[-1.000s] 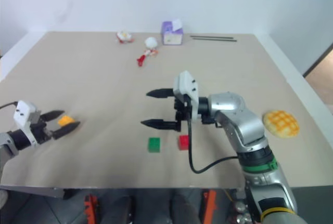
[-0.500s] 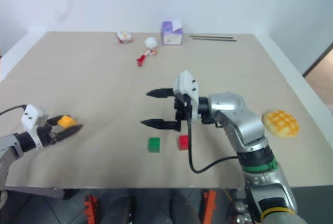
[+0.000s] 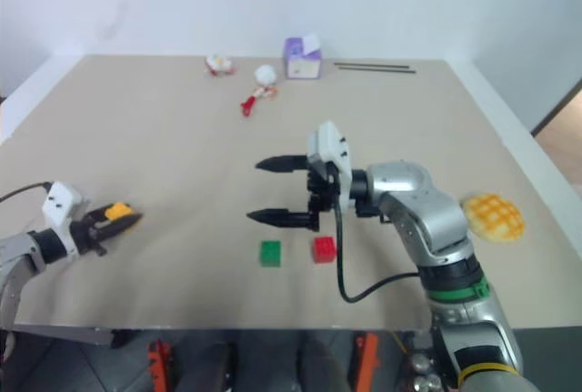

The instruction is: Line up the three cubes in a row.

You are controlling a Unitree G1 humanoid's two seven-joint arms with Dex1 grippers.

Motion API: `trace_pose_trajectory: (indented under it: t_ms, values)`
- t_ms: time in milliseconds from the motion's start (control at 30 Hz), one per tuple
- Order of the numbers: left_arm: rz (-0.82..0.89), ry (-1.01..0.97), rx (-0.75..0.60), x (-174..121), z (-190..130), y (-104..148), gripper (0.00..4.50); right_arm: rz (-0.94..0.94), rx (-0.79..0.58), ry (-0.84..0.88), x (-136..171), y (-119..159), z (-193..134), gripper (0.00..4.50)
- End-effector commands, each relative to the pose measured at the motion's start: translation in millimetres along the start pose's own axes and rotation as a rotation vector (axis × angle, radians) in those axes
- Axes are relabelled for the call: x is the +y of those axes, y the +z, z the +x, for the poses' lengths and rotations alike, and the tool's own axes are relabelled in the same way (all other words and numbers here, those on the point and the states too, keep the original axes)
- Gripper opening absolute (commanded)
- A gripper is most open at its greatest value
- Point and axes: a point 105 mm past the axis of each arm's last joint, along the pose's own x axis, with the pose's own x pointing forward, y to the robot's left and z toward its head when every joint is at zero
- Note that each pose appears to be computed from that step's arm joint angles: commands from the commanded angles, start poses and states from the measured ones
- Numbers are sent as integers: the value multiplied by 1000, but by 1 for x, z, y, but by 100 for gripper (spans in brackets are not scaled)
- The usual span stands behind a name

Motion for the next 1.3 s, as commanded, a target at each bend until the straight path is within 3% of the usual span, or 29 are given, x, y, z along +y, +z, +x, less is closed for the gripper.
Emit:
trace_pose_trajectory:
  t_ms: [33, 233, 500, 1233, 1300]
  values:
    - [98, -165, -61, -31, 24, 25, 136, -59, -4, 3, 4, 12, -13, 450]
    - [189, -521, -107, -96, 48, 49, 136, -33, 91, 13, 15, 0, -35, 450]
    - [259, -780, -56, -138, 58, 43, 136, -32, 158, -14, 20, -6, -49, 450]
    - [248, -804, -14, -140, 64, 22, 136, -28, 167, -43, 22, -5, -51, 450]
    - [246, -807, -15, -140, 64, 22, 237, -27, 169, -43, 22, -6, -51, 450]
